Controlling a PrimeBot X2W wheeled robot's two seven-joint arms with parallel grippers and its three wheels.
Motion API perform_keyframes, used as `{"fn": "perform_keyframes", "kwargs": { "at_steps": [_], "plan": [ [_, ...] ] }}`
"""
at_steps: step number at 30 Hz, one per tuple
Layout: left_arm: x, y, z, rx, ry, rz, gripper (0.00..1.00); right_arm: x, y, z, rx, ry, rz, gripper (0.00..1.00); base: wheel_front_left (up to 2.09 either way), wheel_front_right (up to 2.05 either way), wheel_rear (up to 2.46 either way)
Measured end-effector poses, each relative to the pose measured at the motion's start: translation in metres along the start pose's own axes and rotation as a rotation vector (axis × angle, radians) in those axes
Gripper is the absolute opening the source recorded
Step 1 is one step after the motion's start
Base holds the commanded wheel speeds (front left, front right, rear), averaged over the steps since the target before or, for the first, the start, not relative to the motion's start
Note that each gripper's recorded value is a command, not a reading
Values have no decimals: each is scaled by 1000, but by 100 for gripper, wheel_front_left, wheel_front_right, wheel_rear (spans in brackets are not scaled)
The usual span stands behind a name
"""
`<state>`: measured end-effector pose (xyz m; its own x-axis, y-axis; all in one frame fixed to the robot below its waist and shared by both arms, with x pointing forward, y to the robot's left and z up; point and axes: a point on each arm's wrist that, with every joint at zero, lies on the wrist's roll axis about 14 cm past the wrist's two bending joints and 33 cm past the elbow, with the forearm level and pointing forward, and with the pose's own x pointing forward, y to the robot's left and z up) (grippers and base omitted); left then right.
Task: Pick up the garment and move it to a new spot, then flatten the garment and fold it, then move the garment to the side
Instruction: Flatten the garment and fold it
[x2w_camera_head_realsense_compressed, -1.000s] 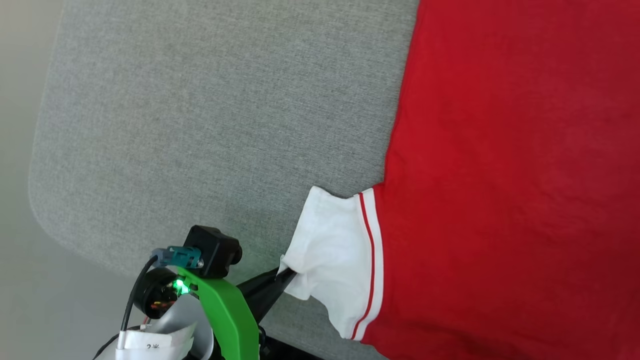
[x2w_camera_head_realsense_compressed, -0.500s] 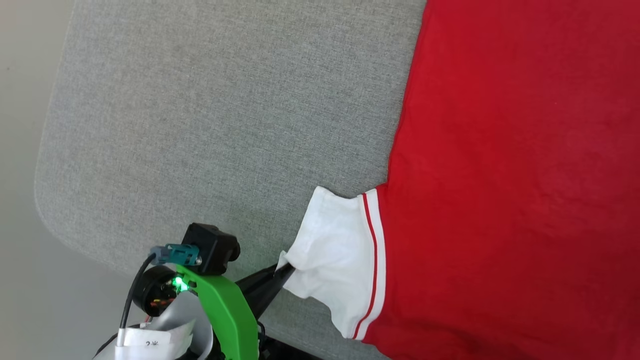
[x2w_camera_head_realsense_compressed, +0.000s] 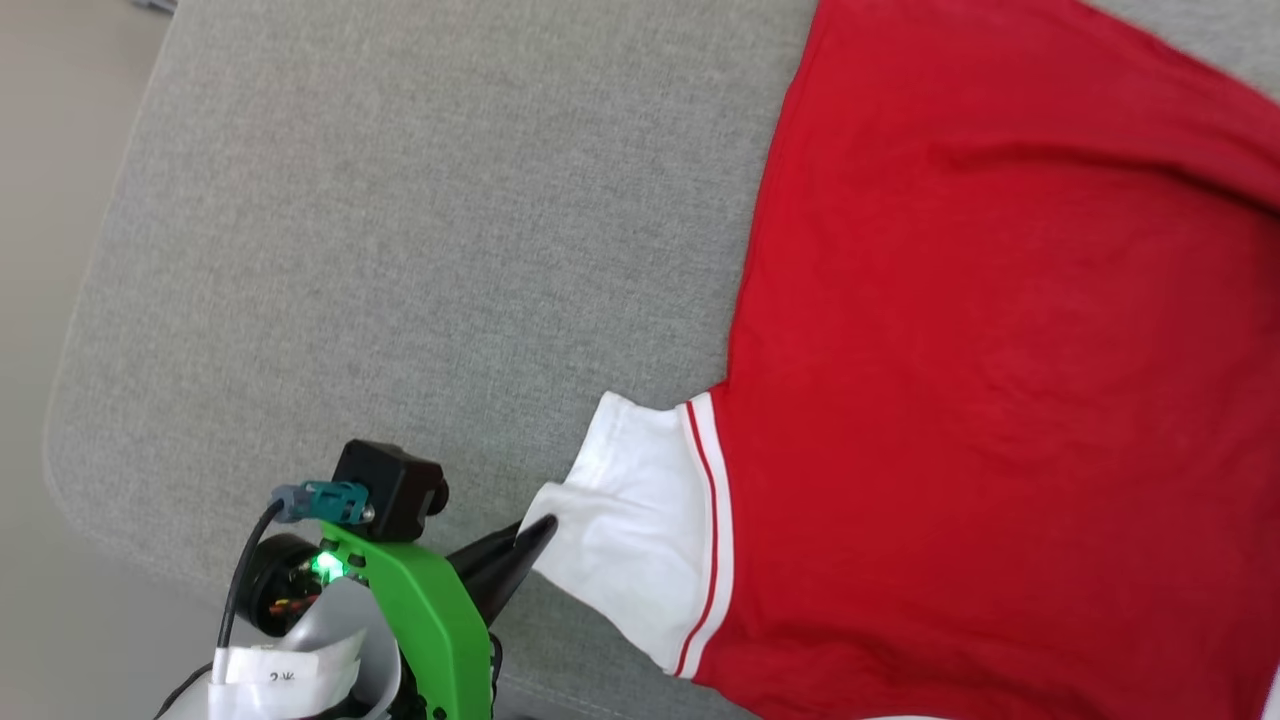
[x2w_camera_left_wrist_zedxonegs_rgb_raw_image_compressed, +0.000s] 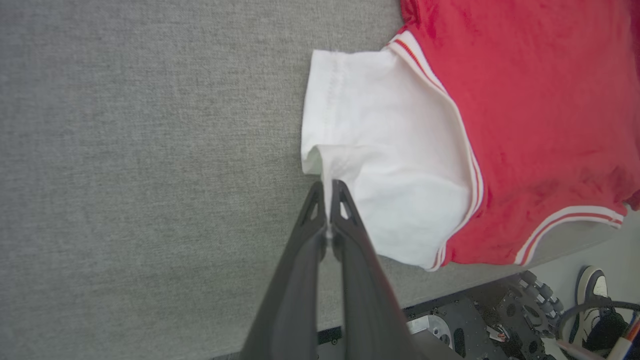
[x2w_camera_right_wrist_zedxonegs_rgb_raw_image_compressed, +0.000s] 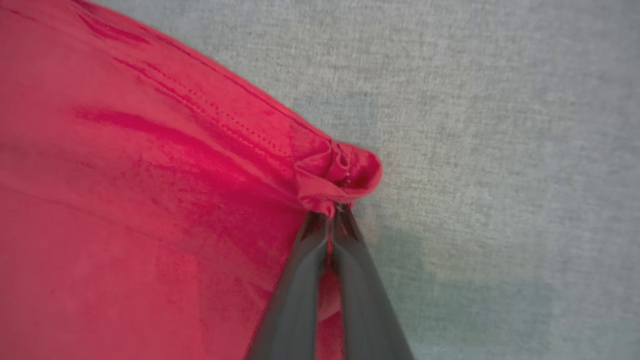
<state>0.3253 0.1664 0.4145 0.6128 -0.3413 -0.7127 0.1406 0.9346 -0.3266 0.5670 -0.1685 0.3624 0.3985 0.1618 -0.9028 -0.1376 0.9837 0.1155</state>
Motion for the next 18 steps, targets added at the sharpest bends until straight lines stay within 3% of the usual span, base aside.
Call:
{"fn": "perform_keyframes", "kwargs": {
  "at_steps": [18],
  "plan": [
    [-28, -30, 10, -3, -151, -50, 0, -104, -43, -146, 135, 31, -33, 0, 0, 0, 0]
  ]
}}
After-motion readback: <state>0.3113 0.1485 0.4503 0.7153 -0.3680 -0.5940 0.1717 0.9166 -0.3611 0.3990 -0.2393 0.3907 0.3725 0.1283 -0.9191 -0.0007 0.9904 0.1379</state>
